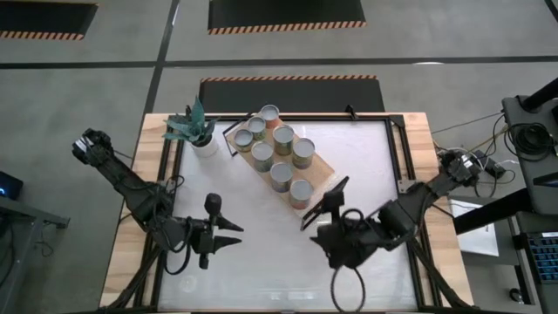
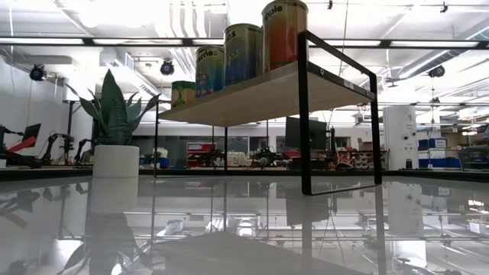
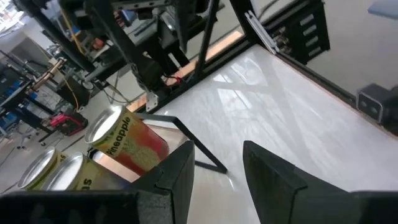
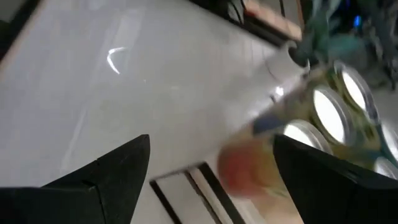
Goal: Pick and place cans onto a shelf
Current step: Return to Home Position
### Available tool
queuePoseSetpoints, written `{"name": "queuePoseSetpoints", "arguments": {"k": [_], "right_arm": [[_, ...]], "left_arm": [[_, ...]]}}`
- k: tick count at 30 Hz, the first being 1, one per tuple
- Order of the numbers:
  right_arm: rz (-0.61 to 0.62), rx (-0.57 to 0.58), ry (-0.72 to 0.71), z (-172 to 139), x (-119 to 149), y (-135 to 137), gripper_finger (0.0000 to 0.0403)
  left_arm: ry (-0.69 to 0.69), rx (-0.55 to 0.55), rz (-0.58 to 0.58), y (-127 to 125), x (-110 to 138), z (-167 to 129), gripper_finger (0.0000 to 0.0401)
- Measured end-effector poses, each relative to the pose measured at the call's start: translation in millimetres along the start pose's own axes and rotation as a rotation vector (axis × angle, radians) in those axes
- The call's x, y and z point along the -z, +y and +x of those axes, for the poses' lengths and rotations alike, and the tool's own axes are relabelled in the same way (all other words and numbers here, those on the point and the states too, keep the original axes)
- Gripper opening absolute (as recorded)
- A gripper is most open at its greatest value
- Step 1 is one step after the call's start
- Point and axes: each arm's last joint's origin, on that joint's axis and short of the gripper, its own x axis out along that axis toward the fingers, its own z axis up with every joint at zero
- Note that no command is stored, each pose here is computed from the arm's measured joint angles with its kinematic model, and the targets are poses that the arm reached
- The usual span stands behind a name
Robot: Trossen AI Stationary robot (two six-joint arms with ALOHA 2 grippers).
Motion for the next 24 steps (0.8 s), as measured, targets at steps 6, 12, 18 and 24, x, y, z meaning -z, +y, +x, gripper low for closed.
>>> {"name": "queuePoseSetpoints", "arguments": {"k": [6,12,18,24], "right_arm": [[-0.112,0.000,-0.181,6,18,13,0.0325],[-0.109,0.006,-0.347,0,56,4,0.0325],[-0.017,-0.101,-0.518,-16,104,-10,0.0325],[0.061,-0.081,-0.670,-36,138,-28,0.0325]], "left_arm": [[0.016,0.020,0.009,-3,2,-2,0.0120],[0.008,0.054,0.007,-6,14,-5,0.0120],[-0.069,0.025,-0.064,2,36,-21,0.0109],[-0.209,-0.049,-0.194,18,64,-40,0.0076]]}}
